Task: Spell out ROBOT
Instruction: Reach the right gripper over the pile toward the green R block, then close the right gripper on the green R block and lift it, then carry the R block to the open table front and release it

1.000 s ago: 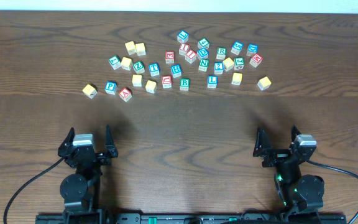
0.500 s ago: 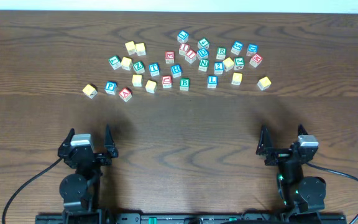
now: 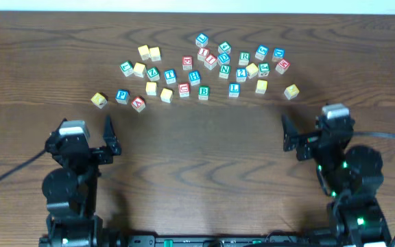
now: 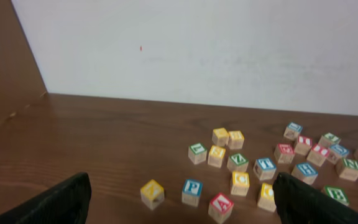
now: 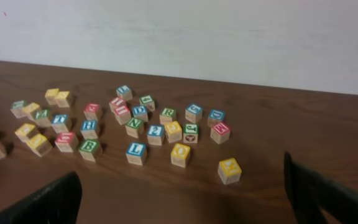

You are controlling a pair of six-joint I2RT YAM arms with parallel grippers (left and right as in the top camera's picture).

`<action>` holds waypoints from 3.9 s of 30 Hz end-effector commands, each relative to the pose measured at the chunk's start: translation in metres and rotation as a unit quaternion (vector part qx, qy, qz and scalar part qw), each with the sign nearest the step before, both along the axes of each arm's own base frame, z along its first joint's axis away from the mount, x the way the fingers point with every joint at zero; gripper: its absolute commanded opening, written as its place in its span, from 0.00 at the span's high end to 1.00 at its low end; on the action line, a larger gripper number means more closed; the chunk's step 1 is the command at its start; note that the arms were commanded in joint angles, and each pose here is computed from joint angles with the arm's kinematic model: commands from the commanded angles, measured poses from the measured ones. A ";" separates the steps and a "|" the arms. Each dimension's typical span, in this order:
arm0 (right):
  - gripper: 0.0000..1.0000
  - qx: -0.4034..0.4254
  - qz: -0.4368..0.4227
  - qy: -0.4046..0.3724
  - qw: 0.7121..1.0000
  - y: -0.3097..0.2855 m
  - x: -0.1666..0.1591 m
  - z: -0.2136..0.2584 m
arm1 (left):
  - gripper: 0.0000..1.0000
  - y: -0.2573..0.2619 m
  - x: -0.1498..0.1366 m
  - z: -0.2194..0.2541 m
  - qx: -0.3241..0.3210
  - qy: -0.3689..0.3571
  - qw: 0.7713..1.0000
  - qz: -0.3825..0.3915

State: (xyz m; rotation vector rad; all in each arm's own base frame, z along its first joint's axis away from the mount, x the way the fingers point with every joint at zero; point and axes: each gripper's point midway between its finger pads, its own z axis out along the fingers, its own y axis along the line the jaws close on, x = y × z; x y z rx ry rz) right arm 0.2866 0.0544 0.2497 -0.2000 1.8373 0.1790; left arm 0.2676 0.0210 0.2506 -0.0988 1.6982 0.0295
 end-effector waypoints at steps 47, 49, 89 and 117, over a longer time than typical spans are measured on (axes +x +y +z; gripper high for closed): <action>0.33 0.020 -0.126 0.423 0.897 0.089 0.255 -0.104 | 0.08 -0.091 0.139 0.003 -0.046 0.458 0.871 -0.169; 0.34 0.013 -0.141 0.432 0.891 0.087 0.264 -0.134 | 0.08 -0.091 0.139 0.002 -0.046 0.458 0.871 -0.169; 0.80 0.001 -0.136 0.396 0.908 0.094 0.296 -0.174 | 0.07 -0.084 0.138 -0.006 -0.036 0.467 0.870 -0.153; 0.75 -0.030 0.063 0.512 0.856 0.302 0.071 -0.201 | 0.07 0.017 0.157 0.000 -0.076 0.433 0.897 0.042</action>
